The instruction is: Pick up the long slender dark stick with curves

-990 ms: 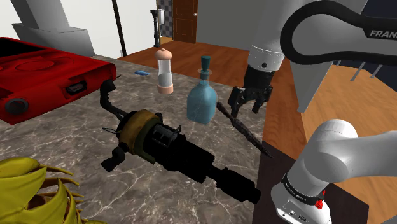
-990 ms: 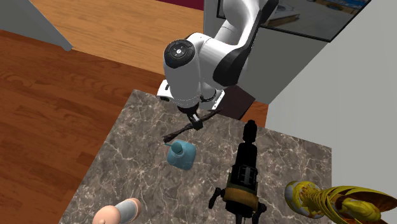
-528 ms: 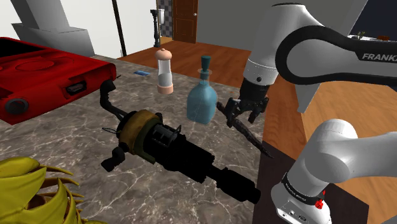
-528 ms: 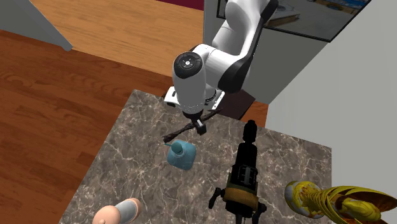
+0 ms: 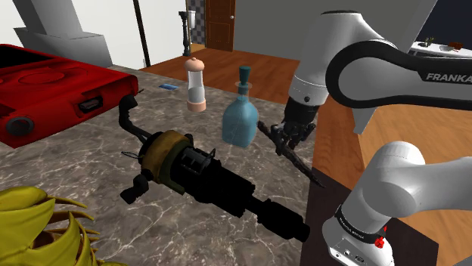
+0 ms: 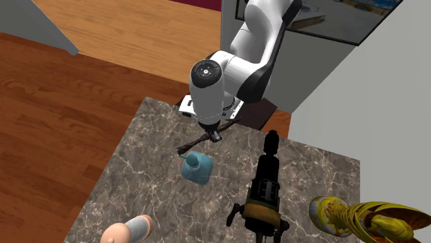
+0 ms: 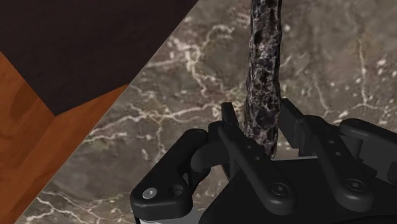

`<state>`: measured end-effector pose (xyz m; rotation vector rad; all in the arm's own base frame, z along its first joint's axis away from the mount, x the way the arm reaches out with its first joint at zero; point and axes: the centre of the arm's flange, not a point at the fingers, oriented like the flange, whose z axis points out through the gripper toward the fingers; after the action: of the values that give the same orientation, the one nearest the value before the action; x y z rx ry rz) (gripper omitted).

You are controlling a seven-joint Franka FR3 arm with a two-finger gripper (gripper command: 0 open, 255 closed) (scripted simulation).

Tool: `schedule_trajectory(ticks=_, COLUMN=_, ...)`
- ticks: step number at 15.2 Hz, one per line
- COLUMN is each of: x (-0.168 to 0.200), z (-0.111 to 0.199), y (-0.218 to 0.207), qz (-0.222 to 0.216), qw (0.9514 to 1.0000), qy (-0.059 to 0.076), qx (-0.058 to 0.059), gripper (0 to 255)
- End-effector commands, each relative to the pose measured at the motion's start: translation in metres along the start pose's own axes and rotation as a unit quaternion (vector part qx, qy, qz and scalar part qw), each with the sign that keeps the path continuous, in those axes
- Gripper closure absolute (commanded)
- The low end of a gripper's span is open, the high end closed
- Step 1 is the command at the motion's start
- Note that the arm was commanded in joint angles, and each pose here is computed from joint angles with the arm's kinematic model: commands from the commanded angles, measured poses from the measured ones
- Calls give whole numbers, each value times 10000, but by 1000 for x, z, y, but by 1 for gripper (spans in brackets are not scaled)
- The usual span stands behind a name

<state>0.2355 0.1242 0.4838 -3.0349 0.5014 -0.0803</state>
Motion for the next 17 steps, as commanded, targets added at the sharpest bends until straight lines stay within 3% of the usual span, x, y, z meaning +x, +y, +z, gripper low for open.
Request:
schedule_trajectory(ticks=1, x=-1, z=4, y=-3, qz=21, qw=9999, qy=-78, qx=83, gripper=255)
schedule_trajectory(ticks=5, x=-1, z=3, y=-1, qz=21, qw=9999, qy=-78, qx=83, gripper=255)
schedule_trajectory(ticks=17, x=2, z=-60, y=-6, qz=21, qw=9999, qy=-78, qx=83, gripper=255)
